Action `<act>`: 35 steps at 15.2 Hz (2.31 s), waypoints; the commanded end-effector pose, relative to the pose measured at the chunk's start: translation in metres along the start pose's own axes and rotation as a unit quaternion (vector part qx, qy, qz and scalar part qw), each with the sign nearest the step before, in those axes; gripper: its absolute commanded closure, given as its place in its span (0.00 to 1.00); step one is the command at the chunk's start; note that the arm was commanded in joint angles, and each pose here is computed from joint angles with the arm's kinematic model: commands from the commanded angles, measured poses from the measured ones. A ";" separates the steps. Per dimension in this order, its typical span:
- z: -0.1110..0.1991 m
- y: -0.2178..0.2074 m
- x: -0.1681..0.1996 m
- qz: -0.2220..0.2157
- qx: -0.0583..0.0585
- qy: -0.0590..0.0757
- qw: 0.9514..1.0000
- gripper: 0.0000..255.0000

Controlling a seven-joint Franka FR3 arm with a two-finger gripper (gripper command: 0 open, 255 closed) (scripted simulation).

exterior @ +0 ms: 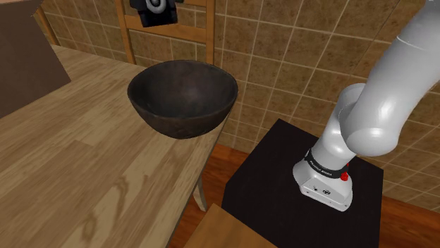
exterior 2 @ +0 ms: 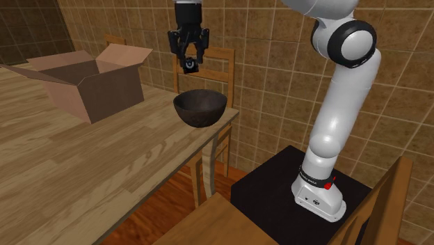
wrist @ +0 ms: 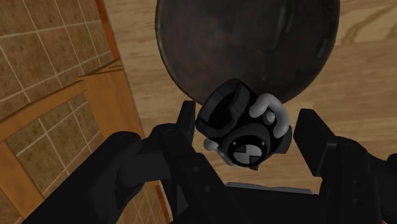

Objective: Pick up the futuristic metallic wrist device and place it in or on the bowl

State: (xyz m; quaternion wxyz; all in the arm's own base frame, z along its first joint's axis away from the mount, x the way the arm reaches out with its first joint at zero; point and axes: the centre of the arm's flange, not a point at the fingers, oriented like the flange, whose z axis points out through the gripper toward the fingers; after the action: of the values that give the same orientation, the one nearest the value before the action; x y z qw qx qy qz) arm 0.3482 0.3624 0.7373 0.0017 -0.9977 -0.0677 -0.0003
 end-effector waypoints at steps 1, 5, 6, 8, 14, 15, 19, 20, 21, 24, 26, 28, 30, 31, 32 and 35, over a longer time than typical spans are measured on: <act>0.001 -0.003 -0.029 0.001 0.000 0.000 1.000 1.00; 0.016 -0.005 -0.048 0.001 0.000 0.000 1.000 1.00; 0.022 -0.005 -0.048 0.001 0.000 0.000 1.000 1.00; 0.032 -0.005 -0.048 0.001 0.000 0.000 1.000 1.00; 0.064 -0.005 -0.048 0.001 0.000 0.000 1.000 1.00; 0.069 -0.005 -0.048 0.001 0.000 0.000 1.000 1.00; 0.081 -0.005 -0.048 0.001 0.000 0.000 1.000 1.00; 0.080 -0.005 -0.048 0.001 0.000 0.000 1.000 1.00; 0.080 -0.005 -0.048 0.001 0.000 0.000 1.000 1.00; 0.080 -0.005 -0.048 0.001 0.000 0.000 1.000 1.00; 0.081 -0.005 -0.048 0.001 0.000 0.000 1.000 0.00; 0.081 -0.005 -0.048 0.001 0.000 0.000 1.000 0.00; 0.081 -0.005 -0.048 0.001 0.000 0.000 1.000 0.00; 0.081 -0.005 -0.048 0.001 0.000 0.000 1.000 0.00; 0.067 -0.005 -0.048 0.001 0.000 0.000 1.000 0.00; 0.030 -0.005 -0.048 0.001 0.000 0.000 1.000 0.00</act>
State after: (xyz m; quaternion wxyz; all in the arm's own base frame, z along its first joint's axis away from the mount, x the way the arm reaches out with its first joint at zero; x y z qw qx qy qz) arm 0.2993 0.3604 0.6940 0.0021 -0.9978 -0.0669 -0.0002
